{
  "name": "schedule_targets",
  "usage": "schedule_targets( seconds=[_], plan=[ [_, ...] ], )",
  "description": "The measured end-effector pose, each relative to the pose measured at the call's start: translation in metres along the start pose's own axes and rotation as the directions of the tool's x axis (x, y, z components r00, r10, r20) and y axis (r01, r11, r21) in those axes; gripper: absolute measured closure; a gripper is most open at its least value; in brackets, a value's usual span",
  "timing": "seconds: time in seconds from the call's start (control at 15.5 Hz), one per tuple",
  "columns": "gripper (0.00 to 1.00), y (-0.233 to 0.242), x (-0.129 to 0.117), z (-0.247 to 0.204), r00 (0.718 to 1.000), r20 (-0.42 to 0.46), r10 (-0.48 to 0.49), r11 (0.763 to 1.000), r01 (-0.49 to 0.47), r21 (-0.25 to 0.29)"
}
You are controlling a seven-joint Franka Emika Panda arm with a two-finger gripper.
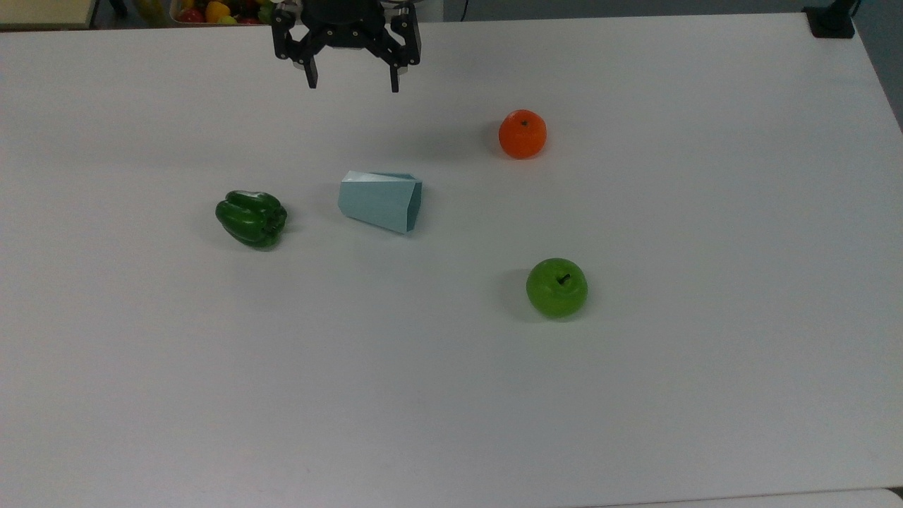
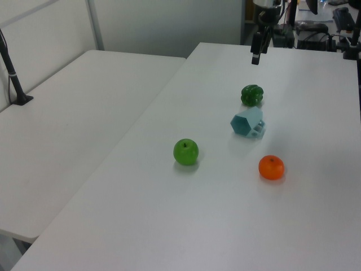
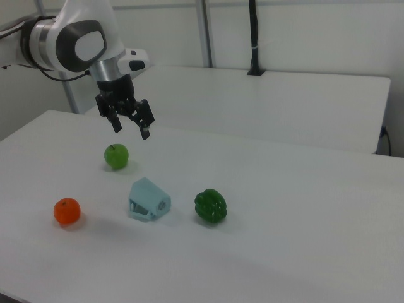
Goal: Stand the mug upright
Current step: 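Move the open gripper toward the tipped light blue cup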
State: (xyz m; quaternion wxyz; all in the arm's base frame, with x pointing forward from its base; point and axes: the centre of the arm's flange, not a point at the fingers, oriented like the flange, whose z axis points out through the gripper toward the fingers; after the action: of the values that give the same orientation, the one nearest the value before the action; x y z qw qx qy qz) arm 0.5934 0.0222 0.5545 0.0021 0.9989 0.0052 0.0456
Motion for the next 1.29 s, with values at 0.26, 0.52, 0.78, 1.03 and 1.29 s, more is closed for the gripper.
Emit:
schedule_targets(
  seconds=[0.26, 0.52, 0.78, 1.03, 1.29],
  plan=[
    [0.0, 0.001, 0.0, 0.002, 1.0, 0.003, -0.003, 1.0, 0.003, -0.011],
    [0.0, 0.001, 0.0, 0.002, 1.0, 0.004, -0.003, 1.0, 0.003, -0.012],
    [0.0, -0.002, 0.001, 0.004, 1.0, 0.006, -0.01, 1.0, 0.011, -0.017],
    [0.0, -0.026, 0.002, 0.011, 0.997, 0.017, -0.078, 0.994, 0.079, -0.078],
    [0.0, -0.079, 0.004, 0.037, 0.994, 0.035, -0.103, 0.969, 0.108, -0.222]
  ],
)
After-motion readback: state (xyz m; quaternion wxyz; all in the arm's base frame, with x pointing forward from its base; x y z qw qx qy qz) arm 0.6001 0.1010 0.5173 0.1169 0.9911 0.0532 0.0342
